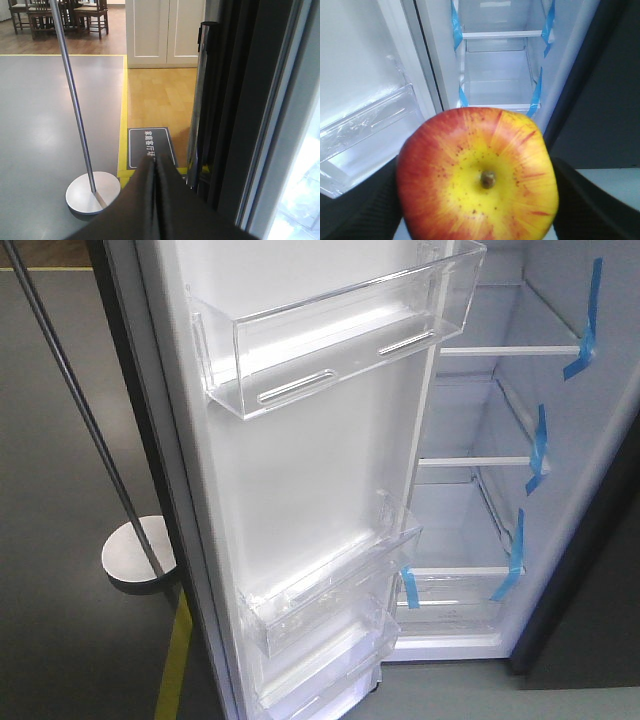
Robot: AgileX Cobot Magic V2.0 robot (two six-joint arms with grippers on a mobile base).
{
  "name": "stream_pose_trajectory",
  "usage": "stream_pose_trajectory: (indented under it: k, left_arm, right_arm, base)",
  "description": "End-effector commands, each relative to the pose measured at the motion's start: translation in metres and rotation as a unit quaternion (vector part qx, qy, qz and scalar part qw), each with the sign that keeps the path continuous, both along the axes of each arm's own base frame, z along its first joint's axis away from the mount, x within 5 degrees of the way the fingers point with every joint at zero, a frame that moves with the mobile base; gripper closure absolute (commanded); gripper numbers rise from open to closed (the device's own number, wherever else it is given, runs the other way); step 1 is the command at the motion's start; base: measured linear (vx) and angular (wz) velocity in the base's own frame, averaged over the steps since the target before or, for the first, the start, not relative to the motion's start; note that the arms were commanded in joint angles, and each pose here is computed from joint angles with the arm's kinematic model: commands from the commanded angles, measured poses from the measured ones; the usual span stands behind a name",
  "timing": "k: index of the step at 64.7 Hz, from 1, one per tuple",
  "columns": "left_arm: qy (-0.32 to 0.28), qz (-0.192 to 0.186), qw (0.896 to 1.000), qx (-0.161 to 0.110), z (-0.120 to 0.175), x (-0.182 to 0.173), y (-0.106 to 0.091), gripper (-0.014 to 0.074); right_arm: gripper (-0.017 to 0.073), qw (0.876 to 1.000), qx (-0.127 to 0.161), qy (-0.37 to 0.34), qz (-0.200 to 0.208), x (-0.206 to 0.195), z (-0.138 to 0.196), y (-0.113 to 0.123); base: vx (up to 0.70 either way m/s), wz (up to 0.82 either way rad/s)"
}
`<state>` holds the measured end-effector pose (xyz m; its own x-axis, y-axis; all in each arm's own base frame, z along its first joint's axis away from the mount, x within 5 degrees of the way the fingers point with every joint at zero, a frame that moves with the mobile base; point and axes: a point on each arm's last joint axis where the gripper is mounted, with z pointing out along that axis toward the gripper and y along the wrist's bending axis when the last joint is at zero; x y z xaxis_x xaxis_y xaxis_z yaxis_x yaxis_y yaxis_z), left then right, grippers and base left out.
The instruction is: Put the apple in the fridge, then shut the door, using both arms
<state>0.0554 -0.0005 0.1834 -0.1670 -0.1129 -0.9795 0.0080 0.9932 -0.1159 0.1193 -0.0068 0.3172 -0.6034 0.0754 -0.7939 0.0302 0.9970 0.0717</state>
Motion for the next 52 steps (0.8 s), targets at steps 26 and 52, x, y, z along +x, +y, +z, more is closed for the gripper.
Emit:
stream_pose_trajectory:
  k: [26, 52]
  left_arm:
    - [-0.031, -0.004, 0.999, -0.004, 0.0001, 0.0005, -0.0008, 0.0599]
    - [-0.031, -0.004, 0.999, -0.004, 0.0001, 0.0005, -0.0008, 0.0599]
  right_arm:
    - [0.0314, 0.999, -0.004, -0.048, -0.009, 0.0038, 0.0145, -0.0017]
    - [0.0314, 0.999, -0.004, -0.048, -0.009, 0.0038, 0.0145, -0.0017]
  base:
    - [0.03, -0.01]
    - [0.0, 0.0]
